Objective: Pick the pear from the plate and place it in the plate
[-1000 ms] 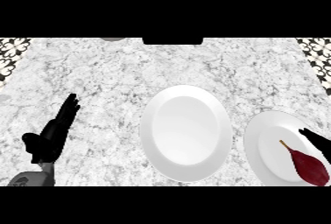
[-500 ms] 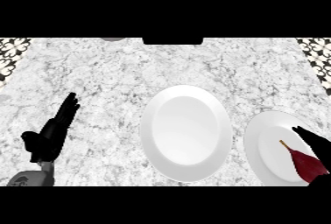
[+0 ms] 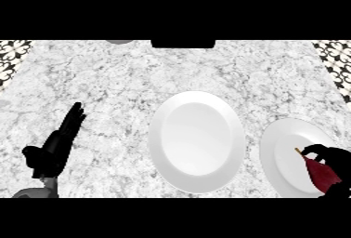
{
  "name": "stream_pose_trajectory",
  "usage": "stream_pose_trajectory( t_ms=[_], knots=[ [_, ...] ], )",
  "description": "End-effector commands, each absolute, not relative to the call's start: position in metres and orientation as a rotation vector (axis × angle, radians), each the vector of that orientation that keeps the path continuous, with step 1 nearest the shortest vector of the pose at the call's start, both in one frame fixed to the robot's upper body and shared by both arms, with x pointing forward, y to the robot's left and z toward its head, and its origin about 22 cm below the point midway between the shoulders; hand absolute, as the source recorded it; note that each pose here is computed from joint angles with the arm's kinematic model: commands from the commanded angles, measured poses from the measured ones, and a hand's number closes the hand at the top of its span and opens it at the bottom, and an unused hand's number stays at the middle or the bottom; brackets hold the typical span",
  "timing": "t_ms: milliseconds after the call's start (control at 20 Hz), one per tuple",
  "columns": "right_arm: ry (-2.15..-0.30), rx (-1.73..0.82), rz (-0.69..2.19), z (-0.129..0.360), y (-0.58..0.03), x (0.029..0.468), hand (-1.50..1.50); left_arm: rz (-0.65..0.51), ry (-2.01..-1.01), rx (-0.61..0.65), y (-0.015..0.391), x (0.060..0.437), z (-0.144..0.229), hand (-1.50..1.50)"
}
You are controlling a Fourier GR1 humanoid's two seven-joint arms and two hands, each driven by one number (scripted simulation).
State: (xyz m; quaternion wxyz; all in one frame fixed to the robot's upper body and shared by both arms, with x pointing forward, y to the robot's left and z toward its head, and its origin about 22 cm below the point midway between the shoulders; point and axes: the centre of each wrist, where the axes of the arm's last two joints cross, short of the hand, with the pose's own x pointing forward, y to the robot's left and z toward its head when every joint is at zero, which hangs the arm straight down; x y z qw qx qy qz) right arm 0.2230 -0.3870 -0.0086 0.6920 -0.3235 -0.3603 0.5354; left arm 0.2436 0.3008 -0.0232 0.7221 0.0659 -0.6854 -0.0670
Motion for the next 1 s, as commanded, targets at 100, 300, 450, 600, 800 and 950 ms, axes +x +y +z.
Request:
stream_pose_trajectory(
  t_ms=[100,300,450,600,800,950],
  knots=[
    [-0.85,-0.674,1.214,-0.028,-0.386,0.218,1.5,-0.144,-1.514,0.121,0.294,0.234,-0.02,0.0],
    [-0.818,-0.798,0.946,-0.048,-0.35,0.175,1.5,-0.103,-1.503,0.184,0.306,0.234,-0.026,0.0],
    [-0.693,-0.863,0.651,-0.067,-0.353,0.137,1.5,-0.061,-1.468,0.25,0.325,0.223,-0.032,0.0],
    [-0.699,-0.987,0.501,-0.067,-0.334,0.108,1.5,-0.041,-1.464,0.266,0.331,0.216,-0.034,0.0],
    [-0.816,-1.155,0.411,-0.049,-0.296,0.078,1.5,-0.051,-1.467,0.274,0.34,0.215,-0.031,0.0],
    [-0.89,-1.201,0.343,-0.028,-0.259,0.059,1.5,-0.061,-1.5,0.246,0.331,0.227,-0.022,0.0]
  ],
)
